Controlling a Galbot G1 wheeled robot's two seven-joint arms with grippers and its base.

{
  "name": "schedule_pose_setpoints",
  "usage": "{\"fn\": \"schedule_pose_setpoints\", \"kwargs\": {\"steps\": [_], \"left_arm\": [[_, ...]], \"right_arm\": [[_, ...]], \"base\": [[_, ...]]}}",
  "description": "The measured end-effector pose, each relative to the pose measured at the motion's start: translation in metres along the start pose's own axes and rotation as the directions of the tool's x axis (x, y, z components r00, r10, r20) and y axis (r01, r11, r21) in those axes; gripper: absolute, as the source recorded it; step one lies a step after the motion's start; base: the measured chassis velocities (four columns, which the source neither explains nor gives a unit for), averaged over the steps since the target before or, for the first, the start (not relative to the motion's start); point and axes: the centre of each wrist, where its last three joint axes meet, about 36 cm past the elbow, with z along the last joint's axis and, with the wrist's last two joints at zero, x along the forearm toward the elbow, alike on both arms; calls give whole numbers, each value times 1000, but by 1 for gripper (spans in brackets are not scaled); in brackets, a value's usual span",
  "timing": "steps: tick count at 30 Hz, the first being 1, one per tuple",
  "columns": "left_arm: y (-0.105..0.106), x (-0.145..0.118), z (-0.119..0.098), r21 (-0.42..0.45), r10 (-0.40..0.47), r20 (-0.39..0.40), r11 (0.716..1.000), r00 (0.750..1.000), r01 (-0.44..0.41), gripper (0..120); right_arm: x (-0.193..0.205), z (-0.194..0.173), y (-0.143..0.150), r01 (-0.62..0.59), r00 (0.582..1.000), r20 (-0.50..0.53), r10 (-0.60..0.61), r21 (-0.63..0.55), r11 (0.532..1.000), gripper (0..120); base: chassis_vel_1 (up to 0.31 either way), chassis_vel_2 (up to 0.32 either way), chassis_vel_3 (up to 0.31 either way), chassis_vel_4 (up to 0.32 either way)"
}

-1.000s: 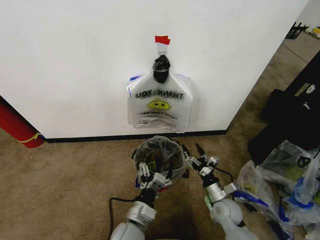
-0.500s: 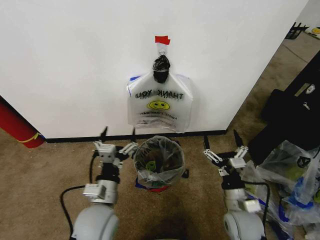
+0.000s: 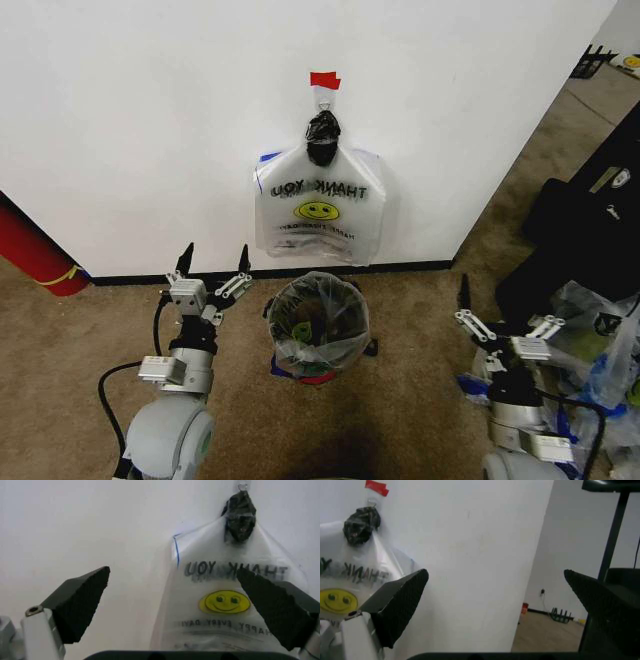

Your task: Pick up the garbage bag from the wall and place it over the trash bin.

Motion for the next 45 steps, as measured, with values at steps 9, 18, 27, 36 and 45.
{"fn": "schedule_pose_setpoints", "kwargs": {"steps": [9,18,27,36,45], "left_arm": [[-15,2,-3,23,13,13,1000,1000,-13,100],[-16,6,-7,15,32,13,999,999,-33,100],[-17,9,-3,10,51,-6,999,999,-50,100],[-28,9,3,26,69,-18,997,997,-68,100],[-26,10,4,19,66,-19,998,998,-66,100]], "right_arm": [[20,-3,3,22,1000,0,-22,-36,999,100],[21,0,2,65,996,61,-65,-4,998,100],[7,2,18,-73,996,49,69,71,995,100],[17,-3,13,-29,1000,13,27,138,990,100],[23,-5,12,-12,1000,2,12,122,992,100]], "base": [[0,0,0,0],[0,0,0,0],[0,0,0,0],[0,0,0,0],[0,0,0,0]]}}
